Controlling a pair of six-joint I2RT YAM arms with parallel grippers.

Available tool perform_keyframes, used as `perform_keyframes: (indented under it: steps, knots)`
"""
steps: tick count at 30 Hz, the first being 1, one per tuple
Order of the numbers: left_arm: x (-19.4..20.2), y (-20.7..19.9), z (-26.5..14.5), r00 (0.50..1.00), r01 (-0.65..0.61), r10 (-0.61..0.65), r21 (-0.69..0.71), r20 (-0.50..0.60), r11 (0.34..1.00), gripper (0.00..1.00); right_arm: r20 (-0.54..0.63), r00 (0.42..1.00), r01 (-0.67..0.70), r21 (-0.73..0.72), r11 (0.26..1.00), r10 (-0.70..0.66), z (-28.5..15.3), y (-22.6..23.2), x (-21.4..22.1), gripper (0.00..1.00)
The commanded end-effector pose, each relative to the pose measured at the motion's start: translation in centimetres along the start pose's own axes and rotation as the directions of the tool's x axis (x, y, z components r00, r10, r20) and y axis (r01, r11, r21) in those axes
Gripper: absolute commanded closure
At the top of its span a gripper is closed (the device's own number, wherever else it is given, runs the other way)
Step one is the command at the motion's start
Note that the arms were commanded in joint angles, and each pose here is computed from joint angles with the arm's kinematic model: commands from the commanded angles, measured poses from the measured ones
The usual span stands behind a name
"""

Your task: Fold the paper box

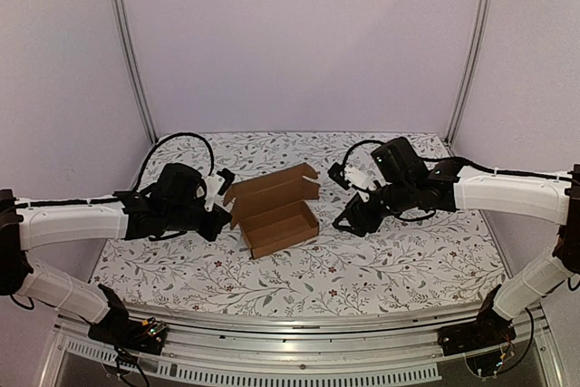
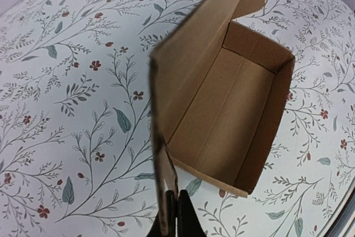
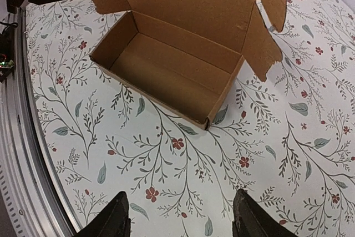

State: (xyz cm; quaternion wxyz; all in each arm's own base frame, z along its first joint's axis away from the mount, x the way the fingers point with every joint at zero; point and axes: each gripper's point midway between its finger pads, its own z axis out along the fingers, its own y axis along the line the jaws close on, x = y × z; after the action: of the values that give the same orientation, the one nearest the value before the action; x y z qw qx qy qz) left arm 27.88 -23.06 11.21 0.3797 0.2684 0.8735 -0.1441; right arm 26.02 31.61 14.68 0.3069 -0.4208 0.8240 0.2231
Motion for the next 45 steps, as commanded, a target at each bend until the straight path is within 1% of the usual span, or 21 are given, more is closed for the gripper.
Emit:
perform_keyframes:
  steps: [1, 5, 10, 15, 19, 21, 27, 31, 37, 45]
  knots:
    - [-0.5, -0.8, -0.3, 1.000, -0.024, 0.024, 0.016, 0.019, 1.000, 1.00, 0.056, 0.998, 0.015, 0.010, 1.000, -0.015, -0.8, -0.7, -1.5, 0.38]
    - [-0.5, -1.0, -0.5, 0.999, -0.034, 0.034, 0.021, 0.021, 0.999, 1.00, 0.077, 0.997, 0.027, -0.033, 0.999, -0.024, -0.9, -1.0, -2.4, 0.39]
    - [-0.6, -1.7, -0.6, 0.998, -0.058, 0.057, 0.036, 0.020, 0.998, 1.00, 0.109, 0.990, 0.104, -0.078, 0.992, -0.095, -0.6, -1.3, -3.8, 0.44]
    - [-0.6, -2.8, -0.8, 0.997, -0.081, 0.080, 0.062, 0.016, 0.995, 1.00, 0.162, 0.981, 0.128, -0.113, 0.985, -0.108, 0.1, -2.9, -5.4, 0.44]
    - [-0.5, -3.7, -0.9, 0.995, -0.099, 0.099, 0.078, 0.012, 0.992, 1.00, 0.156, 0.969, 0.205, -0.093, 0.974, -0.189, 1.9, -4.1, -6.1, 0.43]
    - [-0.4, -4.0, -0.9, 0.994, -0.107, 0.107, 0.085, 0.011, 0.991, 1.00, 0.170, 0.965, 0.219, -0.087, 0.972, -0.202, 2.3, -5.2, -7.1, 0.43]
    - [-0.2, -4.9, -1.2, 0.992, -0.125, 0.124, 0.105, 0.012, 0.987, 1.00, 0.210, 0.943, 0.285, -0.106, 0.953, -0.259, 3.8, -7.7, -8.0, 0.43]
    - [0.0, -5.1, -1.3, 0.991, -0.135, 0.135, 0.110, 0.007, 0.985, 1.00, 0.205, 0.950, 0.266, -0.137, 0.954, -0.235, 4.7, -8.7, -7.8, 0.43]
    - [0.3, -5.4, -1.2, 0.989, -0.147, 0.148, 0.114, 0.005, 0.982, 1.00, 0.191, 0.959, 0.243, -0.188, 0.952, -0.207, 5.8, -8.3, -6.8, 0.46]
    - [0.5, -5.8, -0.9, 0.988, -0.152, 0.154, 0.127, -0.005, 0.980, 1.00, 0.167, 0.971, 0.197, -0.173, 0.965, -0.168, 7.8, -9.7, -6.9, 0.50]
